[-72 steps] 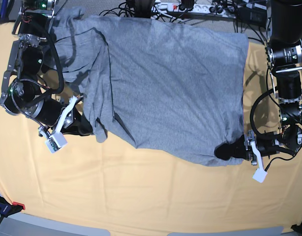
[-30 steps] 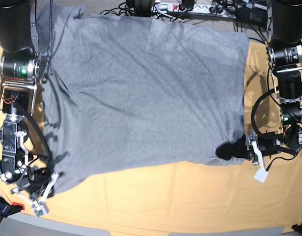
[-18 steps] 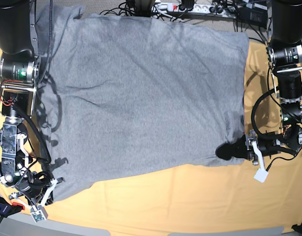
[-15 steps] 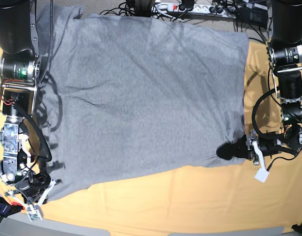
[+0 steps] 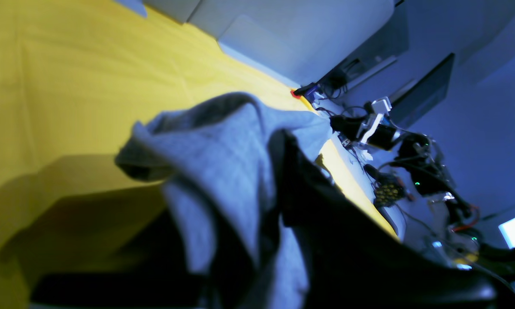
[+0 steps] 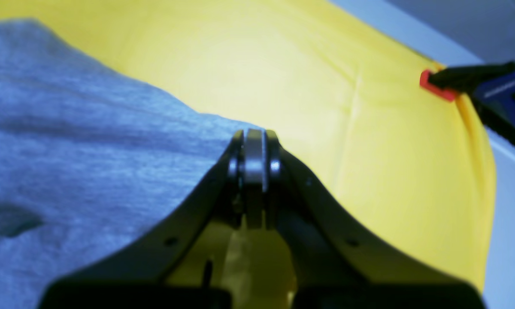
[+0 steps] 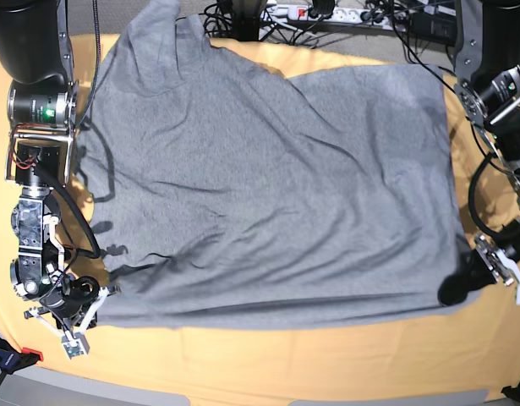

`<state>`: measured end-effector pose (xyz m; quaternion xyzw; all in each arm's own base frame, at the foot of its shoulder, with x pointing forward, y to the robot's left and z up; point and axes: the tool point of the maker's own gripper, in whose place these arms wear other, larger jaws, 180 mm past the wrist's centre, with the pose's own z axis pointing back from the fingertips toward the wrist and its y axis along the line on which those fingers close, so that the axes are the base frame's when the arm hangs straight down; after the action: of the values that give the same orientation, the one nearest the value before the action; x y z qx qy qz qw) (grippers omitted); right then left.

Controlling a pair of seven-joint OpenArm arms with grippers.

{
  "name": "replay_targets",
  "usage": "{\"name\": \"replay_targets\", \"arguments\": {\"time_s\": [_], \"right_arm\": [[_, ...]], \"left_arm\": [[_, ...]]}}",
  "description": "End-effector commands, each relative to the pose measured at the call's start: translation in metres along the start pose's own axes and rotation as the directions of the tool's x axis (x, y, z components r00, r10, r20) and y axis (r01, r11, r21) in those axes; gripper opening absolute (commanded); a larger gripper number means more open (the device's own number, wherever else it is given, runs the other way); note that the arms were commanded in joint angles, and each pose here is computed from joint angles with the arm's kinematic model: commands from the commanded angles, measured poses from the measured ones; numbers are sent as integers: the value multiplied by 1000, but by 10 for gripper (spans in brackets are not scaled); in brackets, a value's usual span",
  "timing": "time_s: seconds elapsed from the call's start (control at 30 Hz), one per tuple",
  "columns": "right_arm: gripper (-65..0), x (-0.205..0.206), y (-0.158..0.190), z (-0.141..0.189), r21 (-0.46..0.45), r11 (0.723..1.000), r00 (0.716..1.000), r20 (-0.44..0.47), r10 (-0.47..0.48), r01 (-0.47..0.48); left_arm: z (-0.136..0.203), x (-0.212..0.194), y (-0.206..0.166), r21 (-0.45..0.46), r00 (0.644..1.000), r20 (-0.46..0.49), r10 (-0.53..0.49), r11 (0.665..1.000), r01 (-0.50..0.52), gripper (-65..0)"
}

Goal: Layout the t-shirt on the table in an organized manner, then fold the t-shirt properly
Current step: 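Drag the hem with the left gripper away from the right gripper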

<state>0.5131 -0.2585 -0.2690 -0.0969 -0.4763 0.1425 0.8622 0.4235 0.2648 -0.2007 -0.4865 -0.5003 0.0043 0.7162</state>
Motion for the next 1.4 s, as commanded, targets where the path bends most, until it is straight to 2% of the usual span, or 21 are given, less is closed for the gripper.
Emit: {"name": "replay_targets", "arguments": {"time_s": [0.0, 0.07, 0.23, 0.3, 0.4, 0.5, 0.73, 0.83, 0.9, 0.97, 1.13, 1.2, 1.37], "right_arm": [[-650, 29, -24, 8, -56, 998, 998, 69, 1, 3], [-650, 30, -24, 8, -57, 998, 998, 70, 1, 3], [-650, 28, -24, 7, -56, 998, 998, 57, 0, 3], [-650, 23, -24, 7, -57, 998, 999, 35, -1, 3], [-650, 13, -24, 7, -57, 998, 1000, -19, -4, 3], [-650, 4, -23, 7, -55, 998, 998, -61, -5, 2], [-650, -28, -16, 6, -53, 999, 991, -134, -8, 1], [-650, -44, -14, 6, -64, 998, 987, -160, -22, 12], [-650, -50, -13, 6, -62, 998, 985, -172, -20, 10], [-650, -52, -12, 6, -62, 998, 984, -176, -21, 11], [-650, -52, -12, 6, -60, 998, 984, -177, -20, 10], [-650, -54, -12, 6, -60, 998, 982, -187, -22, 11], [-650, -56, -12, 7, -59, 998, 980, -199, -22, 10]], "left_arm": [[1, 16, -9, -23, 999, 44, -30, 999, 31, -531], [-4, -4, -4, -24, 1000, 10, 2, 1000, -1, -463], [-14, -51, 3, -14, 993, -102, 53, 998, -55, -243], [-18, -58, 2, -15, 989, -136, 53, 998, -56, -198], [-23, -65, 0, -17, 983, -178, 48, 998, -52, -194], [-24, -48, -3, -23, 986, -165, 15, 1000, -19, -194], [-10, 7, -11, -33, 999, -5, -34, 999, 34, -194], [-5, 16, 15, 114, 997, 30, -69, 991, 65, -194], [-7, 9, 35, 221, 995, -3, -103, 970, 101, -194], [-13, -1, 49, 289, 992, -38, -118, 949, 124, -194], [-30, -29, 78, 438, 990, -116, -81, 890, 124, -194], [-39, -39, 81, 455, 985, -147, -86, 879, 145, -194], [-69, -68, 76, 422, 958, -255, -130, 877, 231, -194]]}}
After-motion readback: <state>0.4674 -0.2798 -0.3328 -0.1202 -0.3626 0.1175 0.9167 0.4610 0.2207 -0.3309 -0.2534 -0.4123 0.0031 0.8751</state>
